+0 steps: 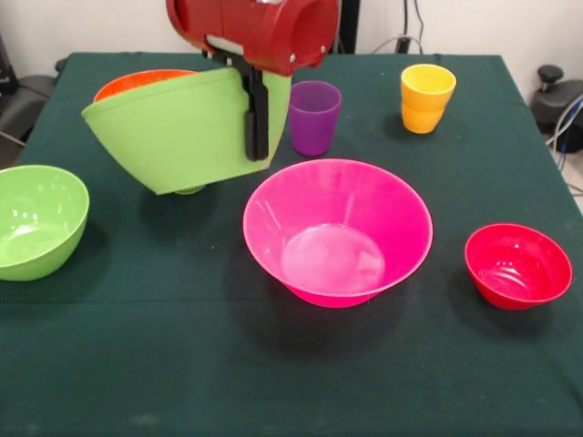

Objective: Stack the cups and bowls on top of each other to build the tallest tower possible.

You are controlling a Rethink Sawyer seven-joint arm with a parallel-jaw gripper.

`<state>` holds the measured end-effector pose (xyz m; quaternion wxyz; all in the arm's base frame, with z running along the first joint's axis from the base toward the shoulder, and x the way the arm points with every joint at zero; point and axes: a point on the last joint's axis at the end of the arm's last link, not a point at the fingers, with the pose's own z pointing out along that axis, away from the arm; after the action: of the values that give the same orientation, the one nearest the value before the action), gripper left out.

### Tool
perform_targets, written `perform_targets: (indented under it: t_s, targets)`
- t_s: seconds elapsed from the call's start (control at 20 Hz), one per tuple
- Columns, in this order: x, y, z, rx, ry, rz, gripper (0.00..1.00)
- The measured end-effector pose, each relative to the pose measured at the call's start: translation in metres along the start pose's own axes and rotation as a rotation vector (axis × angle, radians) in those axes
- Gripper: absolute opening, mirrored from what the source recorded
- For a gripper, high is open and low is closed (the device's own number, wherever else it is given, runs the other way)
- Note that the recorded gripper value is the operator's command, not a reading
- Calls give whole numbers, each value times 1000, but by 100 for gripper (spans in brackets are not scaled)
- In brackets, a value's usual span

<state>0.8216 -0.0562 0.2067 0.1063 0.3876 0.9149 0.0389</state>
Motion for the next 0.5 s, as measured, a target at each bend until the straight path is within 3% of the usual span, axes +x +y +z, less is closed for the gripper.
perform_targets:
  t_s: [0.5]
  targets:
    - [21,-13,-19,30,20,-8,0]
